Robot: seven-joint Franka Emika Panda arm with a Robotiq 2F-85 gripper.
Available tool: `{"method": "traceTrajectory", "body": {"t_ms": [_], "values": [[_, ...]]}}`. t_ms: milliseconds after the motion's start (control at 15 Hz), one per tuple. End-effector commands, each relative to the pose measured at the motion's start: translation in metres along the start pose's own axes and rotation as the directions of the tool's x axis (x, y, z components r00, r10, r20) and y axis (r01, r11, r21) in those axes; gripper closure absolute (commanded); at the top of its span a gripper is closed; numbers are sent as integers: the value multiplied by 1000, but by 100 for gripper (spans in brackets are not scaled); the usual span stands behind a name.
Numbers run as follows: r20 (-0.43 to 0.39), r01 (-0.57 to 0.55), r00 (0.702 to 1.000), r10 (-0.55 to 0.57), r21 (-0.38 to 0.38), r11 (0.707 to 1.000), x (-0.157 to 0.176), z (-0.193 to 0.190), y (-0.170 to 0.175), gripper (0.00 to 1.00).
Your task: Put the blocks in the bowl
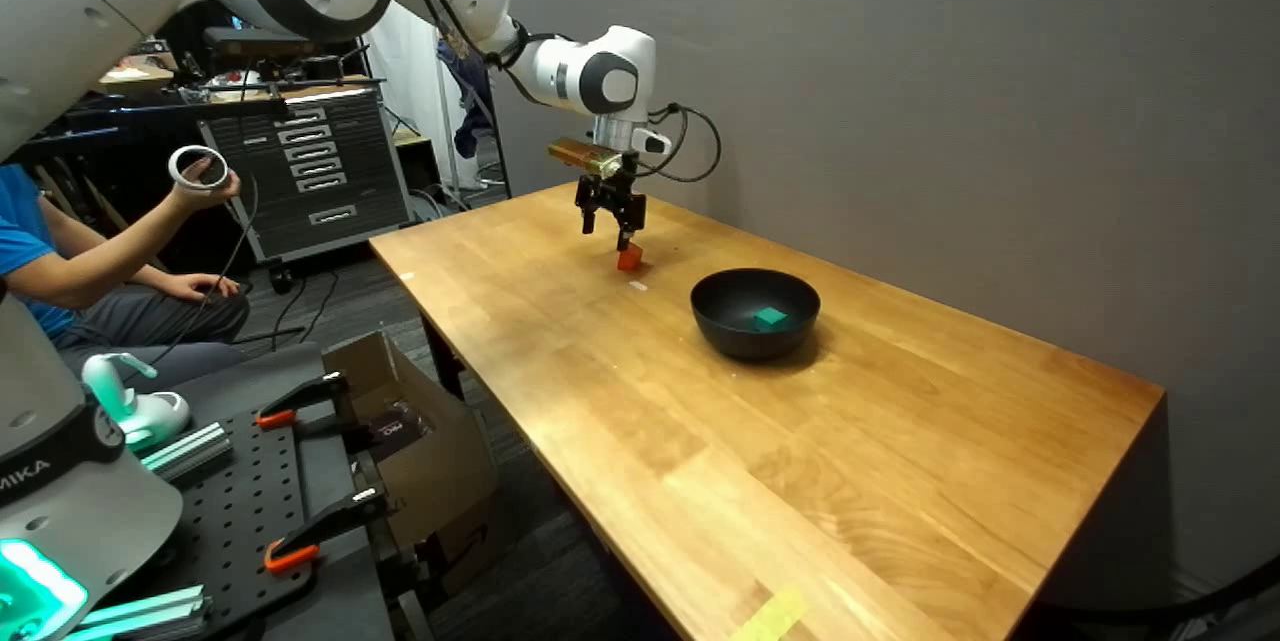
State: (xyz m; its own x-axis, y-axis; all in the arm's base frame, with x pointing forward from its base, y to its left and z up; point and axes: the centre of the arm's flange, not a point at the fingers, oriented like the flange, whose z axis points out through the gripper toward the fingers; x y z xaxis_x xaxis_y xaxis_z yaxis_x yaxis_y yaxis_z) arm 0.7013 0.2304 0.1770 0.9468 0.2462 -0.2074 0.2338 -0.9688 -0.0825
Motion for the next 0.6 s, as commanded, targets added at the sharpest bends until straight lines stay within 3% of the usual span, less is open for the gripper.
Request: {"method": "traceTrajectory", "body": {"t_ms": [0,267,533], "values": [[-2,143,990,-143,93,985,31,8,-1,0],[4,275,961,-275,40,961,39,19,9,0],[16,329,944,-329,3,944,46,20,21,0]]}}
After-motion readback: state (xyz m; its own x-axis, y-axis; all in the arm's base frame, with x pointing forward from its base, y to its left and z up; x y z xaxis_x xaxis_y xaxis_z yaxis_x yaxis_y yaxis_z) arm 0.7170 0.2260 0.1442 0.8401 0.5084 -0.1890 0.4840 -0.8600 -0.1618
